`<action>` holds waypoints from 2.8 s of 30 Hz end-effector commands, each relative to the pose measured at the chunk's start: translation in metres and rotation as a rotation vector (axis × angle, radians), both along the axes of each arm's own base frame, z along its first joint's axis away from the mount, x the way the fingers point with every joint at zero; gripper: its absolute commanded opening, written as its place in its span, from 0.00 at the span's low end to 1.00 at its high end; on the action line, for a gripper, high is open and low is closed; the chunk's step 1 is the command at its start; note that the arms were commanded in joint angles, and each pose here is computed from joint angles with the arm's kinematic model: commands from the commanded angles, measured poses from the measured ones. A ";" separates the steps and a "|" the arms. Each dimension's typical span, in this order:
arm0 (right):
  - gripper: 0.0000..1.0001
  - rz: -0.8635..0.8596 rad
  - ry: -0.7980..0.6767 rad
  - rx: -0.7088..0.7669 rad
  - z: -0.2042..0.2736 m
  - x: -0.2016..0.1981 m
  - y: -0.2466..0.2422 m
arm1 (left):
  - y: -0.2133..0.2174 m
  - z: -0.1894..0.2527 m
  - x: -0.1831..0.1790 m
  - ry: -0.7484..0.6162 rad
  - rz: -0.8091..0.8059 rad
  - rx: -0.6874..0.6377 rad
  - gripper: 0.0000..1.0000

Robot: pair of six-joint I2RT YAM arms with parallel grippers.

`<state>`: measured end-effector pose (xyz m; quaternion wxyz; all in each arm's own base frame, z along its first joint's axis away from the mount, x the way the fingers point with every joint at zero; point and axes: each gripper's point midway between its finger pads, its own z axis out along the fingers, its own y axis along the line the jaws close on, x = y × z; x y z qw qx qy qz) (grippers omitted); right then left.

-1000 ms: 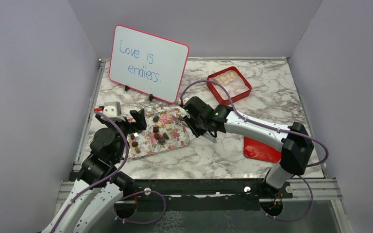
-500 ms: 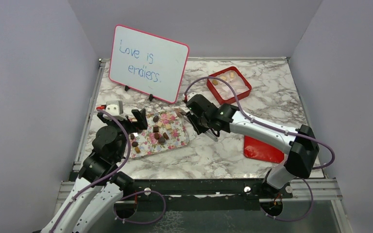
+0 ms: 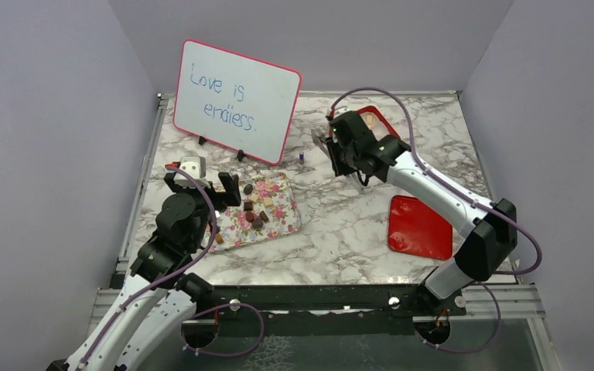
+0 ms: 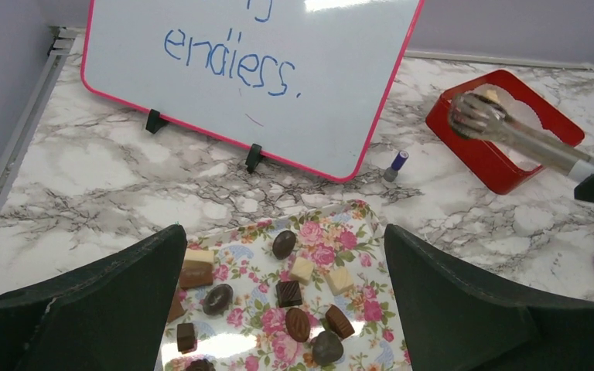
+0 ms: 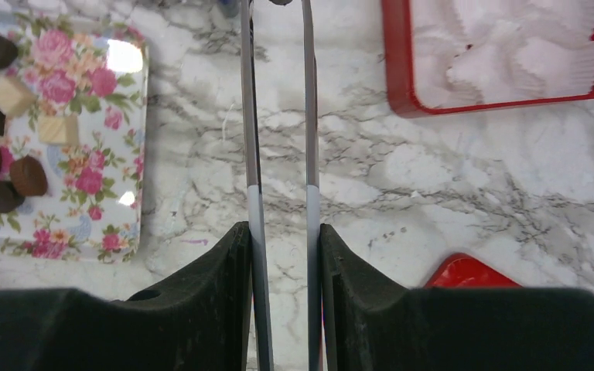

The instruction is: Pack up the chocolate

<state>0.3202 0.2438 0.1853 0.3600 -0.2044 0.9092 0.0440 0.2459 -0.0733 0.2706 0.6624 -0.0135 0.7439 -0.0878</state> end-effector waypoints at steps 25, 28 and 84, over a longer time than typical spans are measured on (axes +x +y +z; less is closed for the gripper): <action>0.28 -0.449 -0.049 -0.022 0.005 0.115 -0.143 | -0.019 -0.001 -0.001 0.006 -0.095 -0.012 0.99; 0.28 -0.476 -0.046 -0.032 -0.002 0.120 -0.150 | -0.020 -0.002 -0.001 0.009 -0.100 -0.010 0.99; 0.41 -0.422 -0.012 0.021 0.010 0.104 -0.160 | -0.013 0.007 -0.005 -0.028 -0.081 -0.018 0.99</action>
